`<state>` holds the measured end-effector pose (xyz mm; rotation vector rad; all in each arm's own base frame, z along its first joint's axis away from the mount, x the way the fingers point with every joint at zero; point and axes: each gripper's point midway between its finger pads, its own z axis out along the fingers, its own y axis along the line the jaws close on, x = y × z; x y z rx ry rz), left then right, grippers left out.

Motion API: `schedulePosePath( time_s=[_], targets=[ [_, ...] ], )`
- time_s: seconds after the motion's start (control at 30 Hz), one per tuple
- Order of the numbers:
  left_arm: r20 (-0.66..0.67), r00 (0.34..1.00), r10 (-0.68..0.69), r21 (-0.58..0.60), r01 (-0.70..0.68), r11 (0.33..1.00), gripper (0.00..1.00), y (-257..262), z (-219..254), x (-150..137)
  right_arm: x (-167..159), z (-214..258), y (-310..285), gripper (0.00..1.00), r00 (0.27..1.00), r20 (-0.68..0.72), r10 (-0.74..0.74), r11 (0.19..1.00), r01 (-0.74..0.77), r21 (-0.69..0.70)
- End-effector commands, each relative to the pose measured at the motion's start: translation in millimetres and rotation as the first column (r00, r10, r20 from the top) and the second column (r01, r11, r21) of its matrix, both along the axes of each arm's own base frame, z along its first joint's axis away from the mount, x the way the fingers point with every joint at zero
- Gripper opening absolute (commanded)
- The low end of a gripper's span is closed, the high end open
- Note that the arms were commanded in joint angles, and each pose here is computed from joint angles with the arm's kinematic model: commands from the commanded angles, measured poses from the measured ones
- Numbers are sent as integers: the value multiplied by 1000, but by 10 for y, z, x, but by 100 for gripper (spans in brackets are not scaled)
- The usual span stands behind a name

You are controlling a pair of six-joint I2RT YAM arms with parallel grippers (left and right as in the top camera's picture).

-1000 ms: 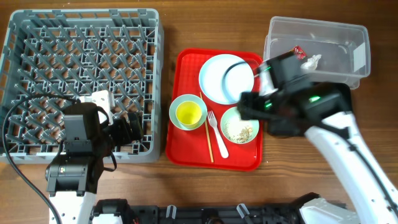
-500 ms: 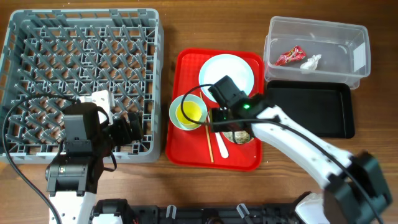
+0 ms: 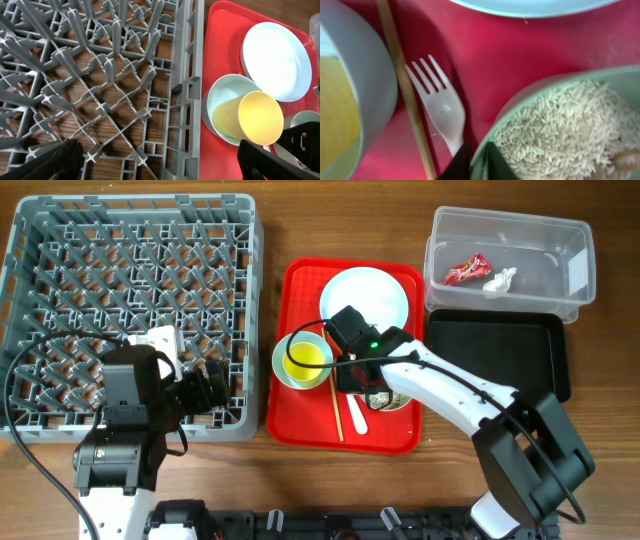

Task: Sort waste into correct bins and load items into the dishwasher rack
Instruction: 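Grasp the green bowl of rice with the right gripper, then tip the green bowl over the black tray to dump the rice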

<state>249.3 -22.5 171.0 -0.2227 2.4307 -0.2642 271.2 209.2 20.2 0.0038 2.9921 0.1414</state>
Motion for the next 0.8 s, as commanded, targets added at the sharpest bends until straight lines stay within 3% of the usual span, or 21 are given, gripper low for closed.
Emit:
schedulePosePath(
  time_s=[0.0, 0.17, 0.33, 0.47, 0.63, 0.77],
  targets=[
    [16, 1000, 2, -15, -2, 1000, 100, -12, 76, 23, -33, -84, -51, 4, 1000, -13, -17, 999, 17, -34],
    [16, 1000, 2, -15, -2, 1000, 100, -12, 76, 23, 19, 125, -51, 4, 1000, 2, -21, 1000, 21, -23],
    [17, 1000, 2, -15, -2, 1000, 100, -12, 77, 24, 289, 882, -107, 4, 991, 130, -29, 998, 21, 67],
    [17, 1000, 2, -15, -2, 1000, 100, -12, 77, 24, 453, 1289, -365, 4, 972, 205, -117, 983, 83, 165],
    [17, 1000, 2, -15, -2, 1000, 100, -12, 77, 24, 599, 1408, -759, 4, 967, 104, -231, 914, 179, 364],
    [16, 1000, 2, -15, -2, 1000, 100, -12, 76, 23, 630, 1320, -1034, 4, 964, -9, -265, 802, 226, 553]
  ],
)
